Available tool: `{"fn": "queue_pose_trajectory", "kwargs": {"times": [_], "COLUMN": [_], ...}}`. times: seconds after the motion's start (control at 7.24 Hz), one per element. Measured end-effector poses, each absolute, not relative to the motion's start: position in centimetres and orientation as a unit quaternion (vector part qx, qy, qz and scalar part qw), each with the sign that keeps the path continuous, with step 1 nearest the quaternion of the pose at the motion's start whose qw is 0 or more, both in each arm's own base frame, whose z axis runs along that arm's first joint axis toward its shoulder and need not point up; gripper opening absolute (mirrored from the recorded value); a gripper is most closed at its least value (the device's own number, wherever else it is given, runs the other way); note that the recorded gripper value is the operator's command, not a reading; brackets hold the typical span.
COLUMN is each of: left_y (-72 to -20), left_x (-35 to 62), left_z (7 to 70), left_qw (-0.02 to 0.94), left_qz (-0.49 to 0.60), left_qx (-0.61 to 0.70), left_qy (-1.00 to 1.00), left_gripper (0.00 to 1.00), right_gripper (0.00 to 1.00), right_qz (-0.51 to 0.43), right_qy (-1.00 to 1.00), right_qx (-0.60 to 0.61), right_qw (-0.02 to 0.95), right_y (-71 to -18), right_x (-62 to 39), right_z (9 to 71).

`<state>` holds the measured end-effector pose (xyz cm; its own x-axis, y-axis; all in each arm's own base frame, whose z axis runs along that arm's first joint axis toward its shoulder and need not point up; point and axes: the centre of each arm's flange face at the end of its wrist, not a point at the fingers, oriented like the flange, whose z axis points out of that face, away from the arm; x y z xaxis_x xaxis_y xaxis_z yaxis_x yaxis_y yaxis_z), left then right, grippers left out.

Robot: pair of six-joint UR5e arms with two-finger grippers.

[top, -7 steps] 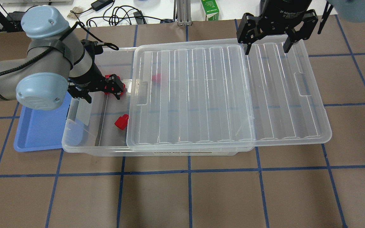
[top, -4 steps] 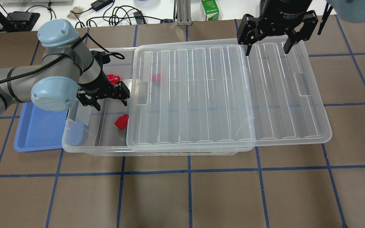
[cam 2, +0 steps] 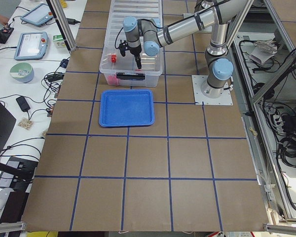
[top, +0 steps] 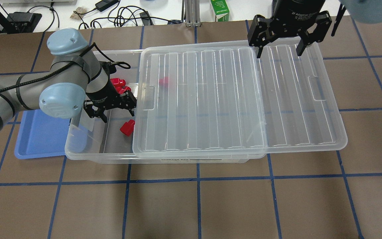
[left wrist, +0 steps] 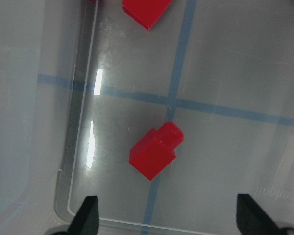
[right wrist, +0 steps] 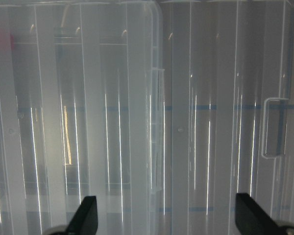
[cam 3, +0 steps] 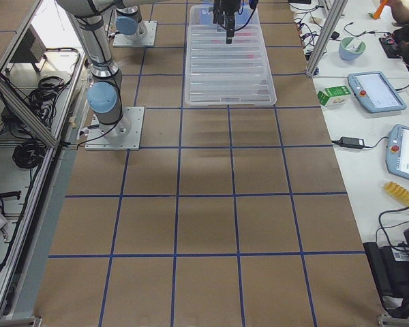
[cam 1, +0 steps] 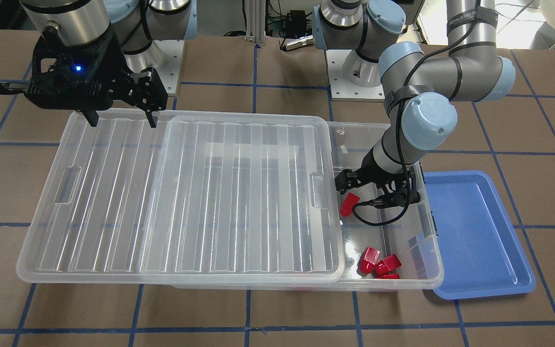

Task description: Place red block in blue tray from box

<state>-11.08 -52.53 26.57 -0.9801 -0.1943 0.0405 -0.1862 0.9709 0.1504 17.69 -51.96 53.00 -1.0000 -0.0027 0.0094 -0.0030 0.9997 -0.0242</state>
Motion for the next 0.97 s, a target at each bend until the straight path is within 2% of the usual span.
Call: {"fn": "queue_pose_trajectory", "kwargs": {"times": [0.97], "left_y": [-52.2], "left_x": [-9.7], "left_z": [21.2], "left_qw": [0.038], "left_qz": [-0.109], "left_qx": [0.034], "left_qy": [-0.993], "left_gripper": [1.0], "right_gripper": [1.0], "right_qz": [0.014], "right_qy": [-1.0], "right_qx": [0.004], "right_qw": [0.001], "right_y": [-52.1], "right_x": [17.8], "right_z": [53.0]}}
